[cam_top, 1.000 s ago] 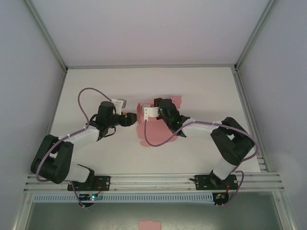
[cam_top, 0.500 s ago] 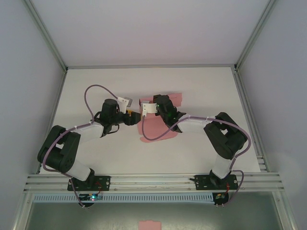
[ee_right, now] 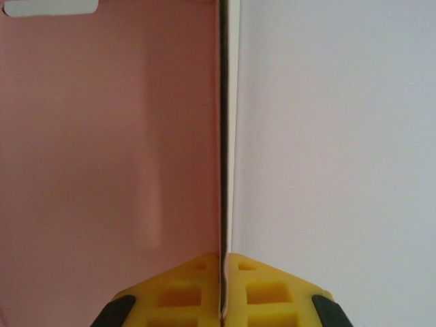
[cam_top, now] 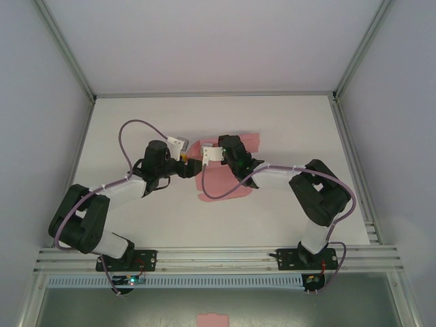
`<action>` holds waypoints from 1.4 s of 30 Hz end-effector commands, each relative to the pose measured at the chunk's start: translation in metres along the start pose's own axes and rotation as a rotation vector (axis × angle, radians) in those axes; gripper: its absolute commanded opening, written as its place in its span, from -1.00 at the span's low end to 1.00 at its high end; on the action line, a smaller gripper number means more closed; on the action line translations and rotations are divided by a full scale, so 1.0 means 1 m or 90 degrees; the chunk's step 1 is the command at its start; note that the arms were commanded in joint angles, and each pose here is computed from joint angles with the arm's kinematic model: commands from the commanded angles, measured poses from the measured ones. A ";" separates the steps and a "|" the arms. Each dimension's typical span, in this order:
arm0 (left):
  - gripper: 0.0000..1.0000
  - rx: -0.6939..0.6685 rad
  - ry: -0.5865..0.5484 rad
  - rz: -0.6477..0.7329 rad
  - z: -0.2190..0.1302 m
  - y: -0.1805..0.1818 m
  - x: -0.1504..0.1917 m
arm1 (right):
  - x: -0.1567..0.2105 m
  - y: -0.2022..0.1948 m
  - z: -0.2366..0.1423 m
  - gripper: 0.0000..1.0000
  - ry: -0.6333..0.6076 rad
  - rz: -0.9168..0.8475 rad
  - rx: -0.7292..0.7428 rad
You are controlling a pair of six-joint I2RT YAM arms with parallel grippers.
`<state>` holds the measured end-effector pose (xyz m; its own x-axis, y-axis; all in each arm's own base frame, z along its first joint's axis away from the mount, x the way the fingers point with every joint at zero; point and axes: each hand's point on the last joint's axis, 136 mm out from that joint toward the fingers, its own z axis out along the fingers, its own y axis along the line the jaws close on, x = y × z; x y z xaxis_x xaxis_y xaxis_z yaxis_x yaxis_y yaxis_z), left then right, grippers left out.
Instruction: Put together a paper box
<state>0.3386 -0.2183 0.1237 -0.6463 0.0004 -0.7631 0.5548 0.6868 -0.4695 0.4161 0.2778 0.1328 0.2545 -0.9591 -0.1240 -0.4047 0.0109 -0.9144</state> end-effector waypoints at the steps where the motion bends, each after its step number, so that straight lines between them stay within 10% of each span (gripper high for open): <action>1: 0.46 -0.007 0.011 0.014 0.008 -0.003 -0.004 | -0.009 -0.005 -0.001 -1.00 -0.022 0.031 -0.005; 3: 0.33 -0.019 0.013 0.017 0.013 0.001 -0.006 | -0.011 -0.007 -0.003 -1.00 -0.029 0.034 -0.003; 9: -1.00 -0.150 0.007 0.023 0.014 0.036 -0.010 | -0.006 -0.006 -0.006 -1.00 -0.017 0.041 -0.015; 17: -1.00 -0.208 0.019 0.097 0.005 0.048 -0.001 | 0.026 -0.010 -0.026 -0.45 -0.009 0.104 -0.121; 24: -1.00 -0.125 0.004 0.143 0.006 0.024 -0.001 | 0.043 0.001 -0.026 -0.36 0.003 0.106 -0.195; 30: -1.00 -0.126 -0.007 0.165 0.001 0.020 -0.009 | 0.038 -0.004 -0.019 -0.45 -0.014 0.109 -0.205; 33: -1.00 -0.155 -0.021 0.150 0.000 0.026 -0.015 | 0.032 0.001 -0.018 -0.80 -0.013 0.086 -0.182; 42: -1.00 -0.251 -0.075 0.111 0.007 0.054 -0.045 | 0.034 -0.046 -0.007 -1.00 0.050 -0.014 0.091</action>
<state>0.3795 -0.1883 0.1152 -0.5293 0.1173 -0.8403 0.4518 0.8772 -0.1622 0.4205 0.2432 0.1416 0.2113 -0.9684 -0.1328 -0.4676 0.0191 -0.8838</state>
